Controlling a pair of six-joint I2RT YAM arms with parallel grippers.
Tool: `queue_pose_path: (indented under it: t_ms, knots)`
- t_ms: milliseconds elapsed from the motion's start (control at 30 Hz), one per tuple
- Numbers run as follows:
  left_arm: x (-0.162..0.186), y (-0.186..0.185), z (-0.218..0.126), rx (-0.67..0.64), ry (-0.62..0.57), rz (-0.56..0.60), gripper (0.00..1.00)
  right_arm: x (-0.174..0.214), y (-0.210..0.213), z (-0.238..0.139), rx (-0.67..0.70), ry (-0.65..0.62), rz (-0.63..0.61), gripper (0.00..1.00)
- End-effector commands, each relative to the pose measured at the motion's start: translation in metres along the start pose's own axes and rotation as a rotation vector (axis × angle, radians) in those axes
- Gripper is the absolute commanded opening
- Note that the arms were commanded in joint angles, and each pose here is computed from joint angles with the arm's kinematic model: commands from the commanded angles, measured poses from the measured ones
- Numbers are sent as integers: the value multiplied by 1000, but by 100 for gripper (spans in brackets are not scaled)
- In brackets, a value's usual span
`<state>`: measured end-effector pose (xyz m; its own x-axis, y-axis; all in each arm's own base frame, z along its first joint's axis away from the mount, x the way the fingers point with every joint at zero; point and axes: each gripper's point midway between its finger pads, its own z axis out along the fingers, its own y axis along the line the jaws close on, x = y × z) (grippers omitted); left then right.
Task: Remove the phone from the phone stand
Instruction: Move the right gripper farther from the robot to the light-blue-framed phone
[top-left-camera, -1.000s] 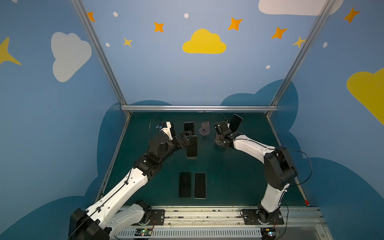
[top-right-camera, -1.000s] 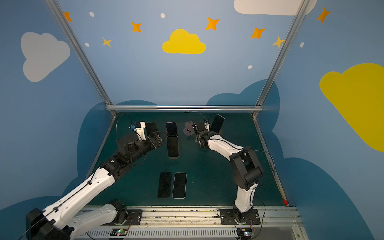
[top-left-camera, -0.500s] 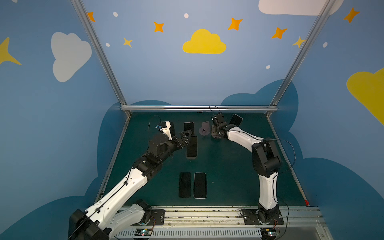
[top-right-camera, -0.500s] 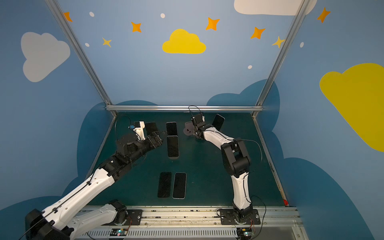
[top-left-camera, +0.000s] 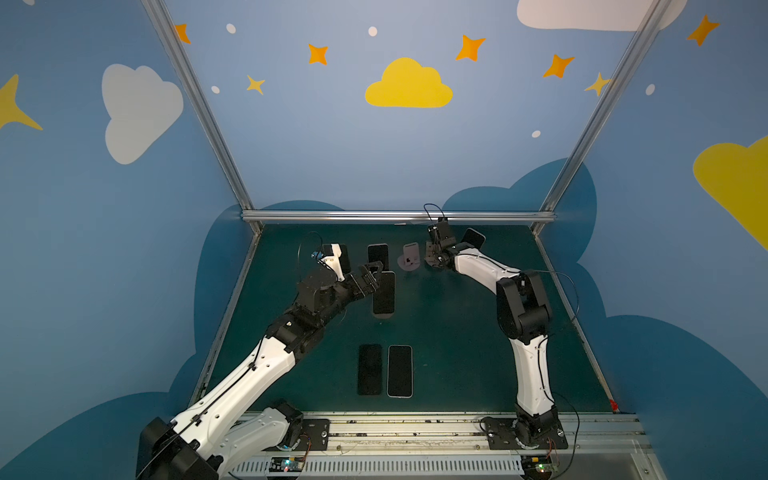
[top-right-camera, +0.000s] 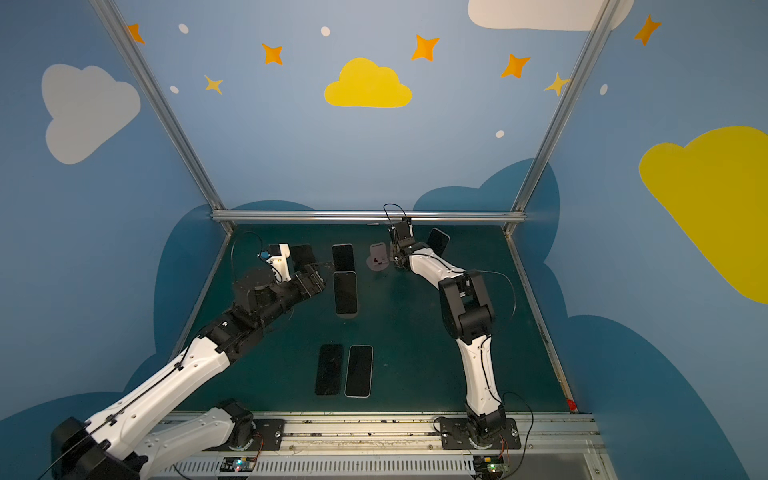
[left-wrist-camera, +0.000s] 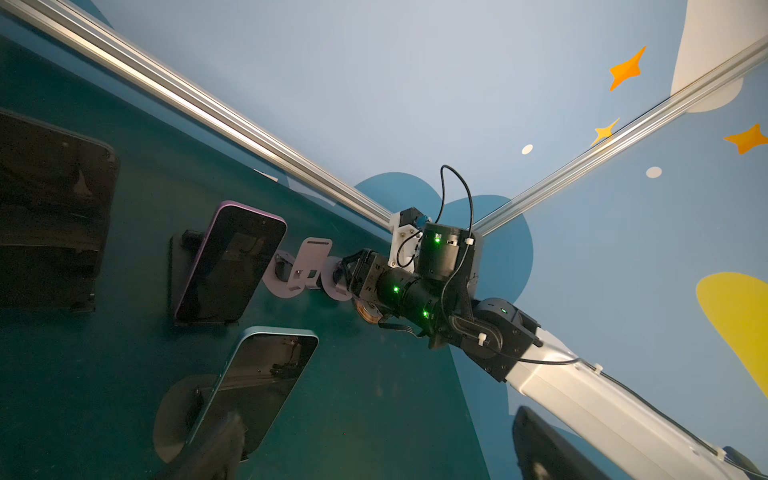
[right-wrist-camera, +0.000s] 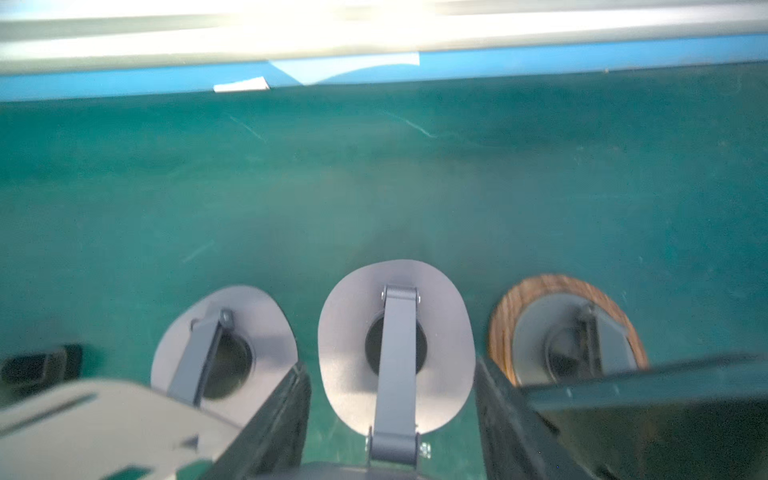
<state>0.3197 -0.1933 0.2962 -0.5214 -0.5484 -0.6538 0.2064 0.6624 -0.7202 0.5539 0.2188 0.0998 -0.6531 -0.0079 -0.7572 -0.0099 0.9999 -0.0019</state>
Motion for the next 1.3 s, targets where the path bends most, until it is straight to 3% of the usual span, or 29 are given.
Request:
queue_pose_path:
  t_ms: [0, 333, 600, 800, 967, 1267]
  knots:
    - [-5, -1, -1, 6, -24, 21, 100, -17, 11, 8, -28, -65, -11, 54]
    - [-4, -1, 0, 11, -20, 16, 100, -17, 15, 22, -26, -37, -22, 56]
    - [-3, -1, 0, 11, -17, 11, 100, -24, 19, 20, -38, -26, -28, 73]
    - [-5, -1, -1, 13, -20, 10, 100, -39, 19, 8, -36, -54, -33, 74]
    - [-5, -2, -2, 17, -22, 7, 100, -71, 11, -27, 6, -128, -35, 81]
    - [-8, -6, -5, 33, -28, 3, 100, -131, 9, -134, 2, -336, 9, 86]
